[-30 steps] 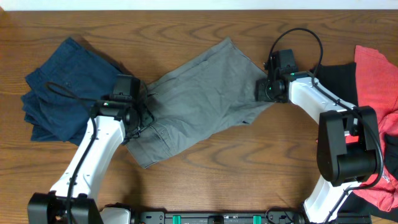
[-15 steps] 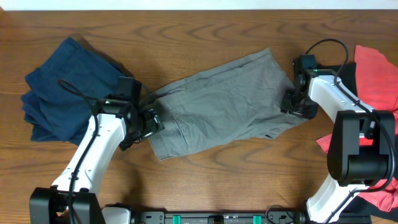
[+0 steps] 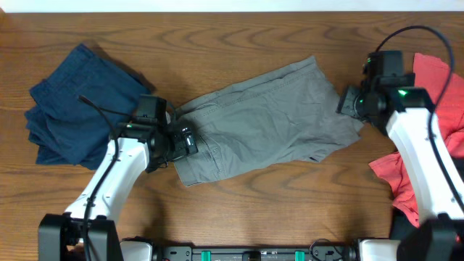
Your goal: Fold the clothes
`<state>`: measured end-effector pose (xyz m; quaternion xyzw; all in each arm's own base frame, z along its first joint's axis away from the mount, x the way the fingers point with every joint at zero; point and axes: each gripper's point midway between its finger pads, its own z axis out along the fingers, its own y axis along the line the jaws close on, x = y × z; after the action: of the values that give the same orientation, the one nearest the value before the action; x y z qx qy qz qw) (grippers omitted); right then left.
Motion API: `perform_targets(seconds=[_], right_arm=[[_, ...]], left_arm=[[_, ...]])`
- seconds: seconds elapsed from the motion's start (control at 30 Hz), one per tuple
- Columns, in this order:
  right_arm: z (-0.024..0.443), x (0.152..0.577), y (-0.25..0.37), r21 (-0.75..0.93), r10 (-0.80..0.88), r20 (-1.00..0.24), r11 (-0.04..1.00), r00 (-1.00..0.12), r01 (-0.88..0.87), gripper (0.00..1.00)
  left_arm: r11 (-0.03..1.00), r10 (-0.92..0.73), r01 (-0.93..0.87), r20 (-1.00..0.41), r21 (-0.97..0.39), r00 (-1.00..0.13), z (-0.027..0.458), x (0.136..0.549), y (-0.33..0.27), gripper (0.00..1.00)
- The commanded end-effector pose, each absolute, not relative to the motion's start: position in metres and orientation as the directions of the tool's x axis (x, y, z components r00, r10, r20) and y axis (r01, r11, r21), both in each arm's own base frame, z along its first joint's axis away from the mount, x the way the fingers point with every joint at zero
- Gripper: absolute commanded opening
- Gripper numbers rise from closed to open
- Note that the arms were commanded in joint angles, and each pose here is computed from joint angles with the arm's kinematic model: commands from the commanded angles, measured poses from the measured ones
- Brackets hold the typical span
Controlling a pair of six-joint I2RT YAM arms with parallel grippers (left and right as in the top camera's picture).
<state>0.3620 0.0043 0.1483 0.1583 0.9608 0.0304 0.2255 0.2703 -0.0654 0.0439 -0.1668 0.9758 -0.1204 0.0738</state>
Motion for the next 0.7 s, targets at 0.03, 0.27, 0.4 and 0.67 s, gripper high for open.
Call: perform_targets(seconds=[0.03, 0.27, 0.4, 0.67], right_arm=[[0.153, 0.357, 0.012, 0.147, 0.284, -0.418, 0.959, -0.863, 0.244, 0.61], [0.150, 0.352, 0.017, 0.153, 0.277, -0.392, 0.960, -0.877, 0.235, 0.60], [0.150, 0.353, 0.024, 0.157, 0.262, -0.394, 0.964, -0.881, 0.216, 0.60], [0.151, 0.351, 0.056, 0.162, 0.120, -0.403, 0.985, -0.907, 0.058, 0.60]], left_arm=[[0.913, -0.334, -0.300, -0.084, -0.277, -0.939, 0.026, 0.269, -0.070, 1.00], [0.858, -0.307, -0.258, -0.040, -0.444, -0.951, 0.011, 0.277, -0.102, 0.86], [0.859, -0.306, -0.278, 0.006, -0.429, -0.952, -0.001, 0.271, -0.102, 0.68], [0.858, -0.312, -0.290, 0.018, -0.423, -0.950, -0.002, 0.270, -0.099, 0.09]])
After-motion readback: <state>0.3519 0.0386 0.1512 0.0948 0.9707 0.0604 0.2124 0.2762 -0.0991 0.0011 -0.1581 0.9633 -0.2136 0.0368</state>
